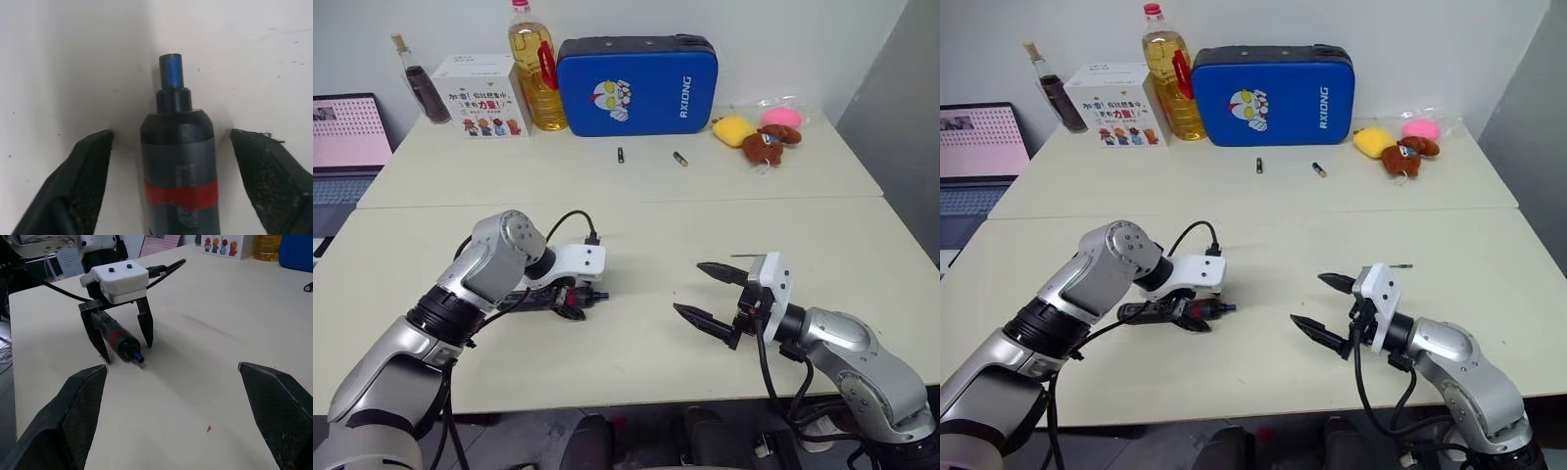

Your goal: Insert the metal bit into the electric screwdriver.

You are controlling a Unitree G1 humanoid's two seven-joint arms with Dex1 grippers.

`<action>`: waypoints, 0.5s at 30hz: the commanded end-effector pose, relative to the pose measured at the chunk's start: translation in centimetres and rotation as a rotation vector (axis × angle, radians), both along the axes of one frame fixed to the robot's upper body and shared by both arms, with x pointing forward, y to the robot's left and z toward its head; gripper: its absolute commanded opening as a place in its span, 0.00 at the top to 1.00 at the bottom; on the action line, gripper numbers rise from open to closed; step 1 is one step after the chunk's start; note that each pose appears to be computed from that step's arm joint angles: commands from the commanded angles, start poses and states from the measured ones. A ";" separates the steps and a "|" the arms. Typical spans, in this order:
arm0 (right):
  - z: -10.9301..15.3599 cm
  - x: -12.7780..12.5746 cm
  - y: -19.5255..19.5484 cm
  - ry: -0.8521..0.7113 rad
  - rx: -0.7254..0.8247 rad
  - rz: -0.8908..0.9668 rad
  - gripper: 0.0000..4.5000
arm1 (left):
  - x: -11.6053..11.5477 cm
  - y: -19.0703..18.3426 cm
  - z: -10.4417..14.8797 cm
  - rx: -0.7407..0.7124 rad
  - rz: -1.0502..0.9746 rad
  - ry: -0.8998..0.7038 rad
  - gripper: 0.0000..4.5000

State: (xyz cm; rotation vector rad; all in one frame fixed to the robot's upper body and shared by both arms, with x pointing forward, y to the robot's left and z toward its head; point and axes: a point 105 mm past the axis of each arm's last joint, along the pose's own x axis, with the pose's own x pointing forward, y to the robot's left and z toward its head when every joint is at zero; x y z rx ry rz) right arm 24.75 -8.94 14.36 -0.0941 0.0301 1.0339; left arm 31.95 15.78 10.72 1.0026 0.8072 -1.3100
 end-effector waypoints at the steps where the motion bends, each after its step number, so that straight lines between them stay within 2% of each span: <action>1: 1.1 -0.3 -0.2 -0.039 0.007 0.003 0.00 | -0.5 1.0 -1.3 0.041 0.010 0.059 0.32; 8: 1.0 -0.6 0.0 -0.040 -0.003 0.026 0.00 | -0.9 1.0 -1.3 0.036 0.001 0.063 0.62; 15: 0.8 -1.0 0.3 -0.039 -0.029 0.075 0.00 | -0.9 1.0 -1.5 0.008 0.032 0.046 0.63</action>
